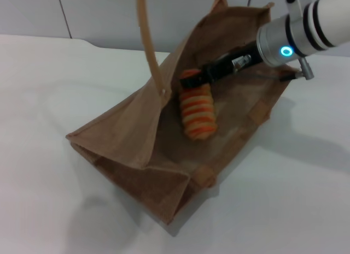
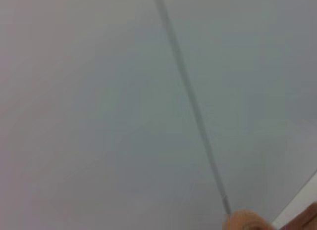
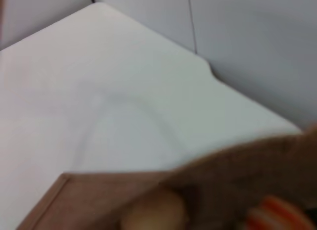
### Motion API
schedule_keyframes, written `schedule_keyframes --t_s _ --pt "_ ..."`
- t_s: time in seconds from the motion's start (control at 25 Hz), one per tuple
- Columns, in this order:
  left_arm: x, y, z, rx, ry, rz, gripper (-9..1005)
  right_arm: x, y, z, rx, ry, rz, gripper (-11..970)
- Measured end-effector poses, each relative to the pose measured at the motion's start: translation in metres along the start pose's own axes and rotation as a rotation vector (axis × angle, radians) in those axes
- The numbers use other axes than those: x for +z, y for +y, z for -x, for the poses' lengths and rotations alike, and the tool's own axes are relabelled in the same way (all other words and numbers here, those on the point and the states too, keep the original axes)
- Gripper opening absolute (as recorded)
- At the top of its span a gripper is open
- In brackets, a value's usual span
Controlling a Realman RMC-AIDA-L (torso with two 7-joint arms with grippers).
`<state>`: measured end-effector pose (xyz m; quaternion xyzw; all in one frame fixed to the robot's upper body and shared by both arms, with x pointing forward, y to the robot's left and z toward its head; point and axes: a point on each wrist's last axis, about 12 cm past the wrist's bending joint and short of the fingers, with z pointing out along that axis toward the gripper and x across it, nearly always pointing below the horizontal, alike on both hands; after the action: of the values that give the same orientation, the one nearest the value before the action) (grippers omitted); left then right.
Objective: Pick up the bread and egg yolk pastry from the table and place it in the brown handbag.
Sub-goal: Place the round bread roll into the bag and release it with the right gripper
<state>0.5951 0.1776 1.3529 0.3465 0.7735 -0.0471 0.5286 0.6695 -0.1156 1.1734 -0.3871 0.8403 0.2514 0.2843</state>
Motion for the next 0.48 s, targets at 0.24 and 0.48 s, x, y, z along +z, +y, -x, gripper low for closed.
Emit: schedule_keyframes --t_s 0.24,0.48 --pt "-0.001 0.022 -0.026 -0.083 0.032 0.048 139 -0.04 -0.022 -0.041 0.071 -0.02 0.002 804" --pt "-0.004 0.03 -0.039 -0.102 0.037 0.072 140 -0.076 -0.052 -0.067 0.139 -0.062 -0.126 803"
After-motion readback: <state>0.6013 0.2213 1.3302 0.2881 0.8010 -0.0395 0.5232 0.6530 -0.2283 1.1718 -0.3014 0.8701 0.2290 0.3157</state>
